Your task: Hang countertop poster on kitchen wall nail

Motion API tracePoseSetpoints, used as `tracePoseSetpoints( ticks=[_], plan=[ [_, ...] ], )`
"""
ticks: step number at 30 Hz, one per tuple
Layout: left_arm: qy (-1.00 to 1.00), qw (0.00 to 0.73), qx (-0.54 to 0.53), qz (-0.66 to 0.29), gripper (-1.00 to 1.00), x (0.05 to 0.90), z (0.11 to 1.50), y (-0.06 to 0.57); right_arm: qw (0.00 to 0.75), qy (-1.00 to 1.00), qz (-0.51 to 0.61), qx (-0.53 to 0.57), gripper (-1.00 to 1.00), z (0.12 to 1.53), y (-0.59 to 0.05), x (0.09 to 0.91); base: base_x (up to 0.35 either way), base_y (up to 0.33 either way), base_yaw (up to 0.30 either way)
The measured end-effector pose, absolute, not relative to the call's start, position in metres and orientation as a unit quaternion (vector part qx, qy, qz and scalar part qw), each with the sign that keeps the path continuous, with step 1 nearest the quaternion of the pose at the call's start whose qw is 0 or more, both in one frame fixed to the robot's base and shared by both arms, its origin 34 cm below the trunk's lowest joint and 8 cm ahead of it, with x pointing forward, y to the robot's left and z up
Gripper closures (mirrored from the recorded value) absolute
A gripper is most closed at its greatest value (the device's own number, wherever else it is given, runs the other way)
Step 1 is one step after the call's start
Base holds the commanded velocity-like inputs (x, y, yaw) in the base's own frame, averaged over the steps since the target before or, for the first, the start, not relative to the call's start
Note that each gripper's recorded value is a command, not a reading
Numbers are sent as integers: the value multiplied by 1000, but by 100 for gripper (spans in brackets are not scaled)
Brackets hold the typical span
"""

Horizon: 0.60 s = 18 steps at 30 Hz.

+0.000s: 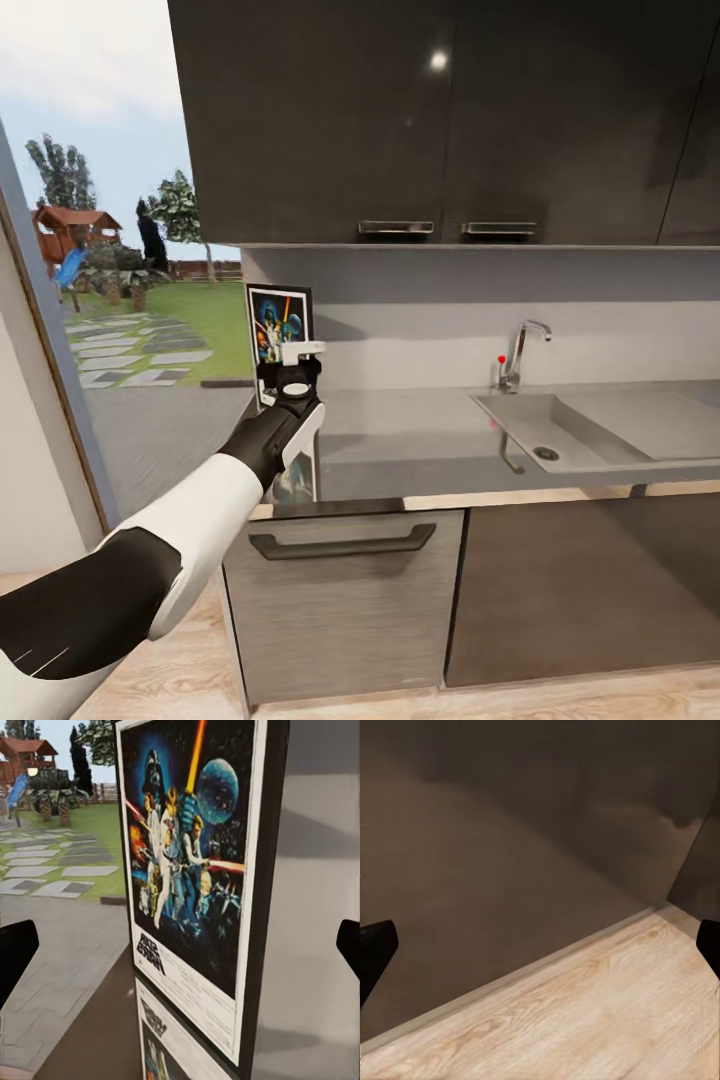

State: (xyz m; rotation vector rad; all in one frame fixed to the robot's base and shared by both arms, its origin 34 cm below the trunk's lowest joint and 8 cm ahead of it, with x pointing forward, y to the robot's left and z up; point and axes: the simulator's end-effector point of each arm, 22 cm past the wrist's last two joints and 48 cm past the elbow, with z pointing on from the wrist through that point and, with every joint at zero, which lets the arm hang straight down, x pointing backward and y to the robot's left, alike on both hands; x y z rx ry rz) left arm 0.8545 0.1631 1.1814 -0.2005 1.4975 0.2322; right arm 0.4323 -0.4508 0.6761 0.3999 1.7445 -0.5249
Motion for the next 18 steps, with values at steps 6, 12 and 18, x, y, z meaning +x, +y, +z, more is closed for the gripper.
tracePoseSetpoints(
  ticks=[6,12,18],
  plan=[
    [681,718,-91,109,-100,855,1176,165,594,752,-226,172,-100,675,-450,431,315,0,0],
    [682,717,-91,109,-100,856,1175,165,594,753,-226,172,-100,674,-450,431,156,-1,0],
    [682,717,-90,109,-100,856,1175,165,594,753,-226,172,-100,674,-450,431,202,-74,0]
  ],
)
